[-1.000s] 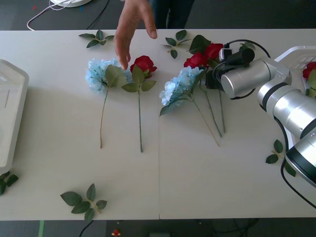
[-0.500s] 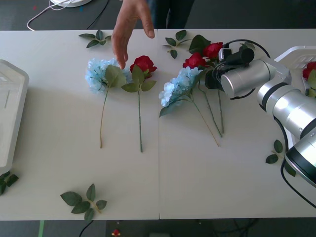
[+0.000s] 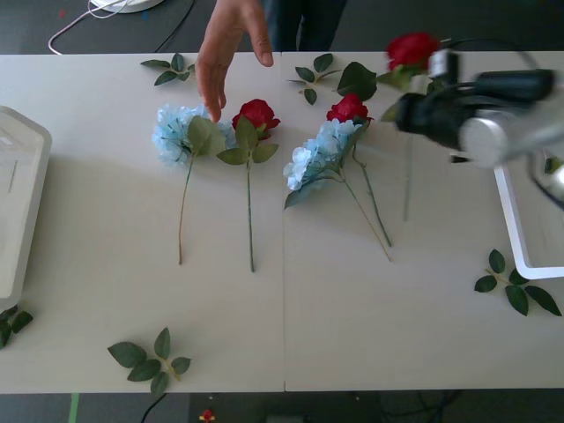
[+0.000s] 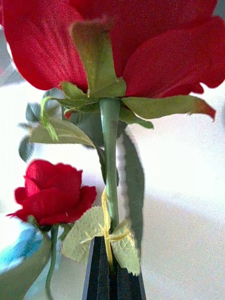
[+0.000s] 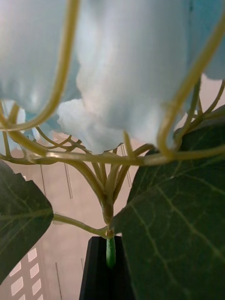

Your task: Place the red flowers into the right box and the blue flowers into the left box. If a person shows an open palm, hand one flower to the person first, then continue sorting.

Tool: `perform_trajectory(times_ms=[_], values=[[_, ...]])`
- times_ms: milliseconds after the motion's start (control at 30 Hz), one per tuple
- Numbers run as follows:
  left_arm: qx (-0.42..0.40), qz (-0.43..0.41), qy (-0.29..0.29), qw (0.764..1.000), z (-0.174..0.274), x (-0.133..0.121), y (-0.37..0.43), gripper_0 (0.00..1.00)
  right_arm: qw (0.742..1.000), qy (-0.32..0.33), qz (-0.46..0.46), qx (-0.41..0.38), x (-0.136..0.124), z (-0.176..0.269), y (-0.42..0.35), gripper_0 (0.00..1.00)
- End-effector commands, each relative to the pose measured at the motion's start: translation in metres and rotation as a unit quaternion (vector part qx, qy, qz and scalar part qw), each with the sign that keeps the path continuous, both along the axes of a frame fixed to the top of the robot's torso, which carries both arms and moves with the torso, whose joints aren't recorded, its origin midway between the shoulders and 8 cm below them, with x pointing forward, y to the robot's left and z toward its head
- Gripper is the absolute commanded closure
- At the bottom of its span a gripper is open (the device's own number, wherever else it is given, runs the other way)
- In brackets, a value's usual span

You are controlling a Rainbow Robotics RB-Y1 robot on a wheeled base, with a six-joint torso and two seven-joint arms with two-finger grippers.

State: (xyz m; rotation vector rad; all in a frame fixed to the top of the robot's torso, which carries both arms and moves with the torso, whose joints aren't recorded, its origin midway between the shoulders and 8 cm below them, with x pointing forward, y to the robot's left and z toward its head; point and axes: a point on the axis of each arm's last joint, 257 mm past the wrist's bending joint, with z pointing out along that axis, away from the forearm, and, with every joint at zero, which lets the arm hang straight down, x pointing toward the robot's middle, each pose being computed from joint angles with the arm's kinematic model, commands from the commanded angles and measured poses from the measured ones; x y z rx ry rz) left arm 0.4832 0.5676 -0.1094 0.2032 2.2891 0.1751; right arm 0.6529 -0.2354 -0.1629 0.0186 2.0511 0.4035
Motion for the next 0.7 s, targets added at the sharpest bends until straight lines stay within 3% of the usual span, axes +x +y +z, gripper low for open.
perform_trajectory(times_ms=[33, 300, 533, 700], values=[[0.009, 0.018, -0.014, 1.0, 0.028, 0.002, 0.011, 1.0, 0.997, -0.065, -0.018, 0.027, -0.031, 0.053, -0.05, 1.0], [0.009, 0.018, -0.014, 1.0, 0.028, 0.002, 0.011, 1.0, 0.976, -0.199, 0.047, 0.079, -0.102, 0.13, -0.009, 1.0], [0.009, 0.018, -0.014, 1.0, 0.028, 0.002, 0.011, 1.0, 0.957, -0.242, 0.091, 0.129, -0.132, 0.176, 0.04, 1.0], [0.009, 0.018, -0.014, 1.0, 0.028, 0.002, 0.011, 1.0, 0.961, -0.221, 0.112, 0.123, -0.149, 0.197, 0.062, 1.0]])
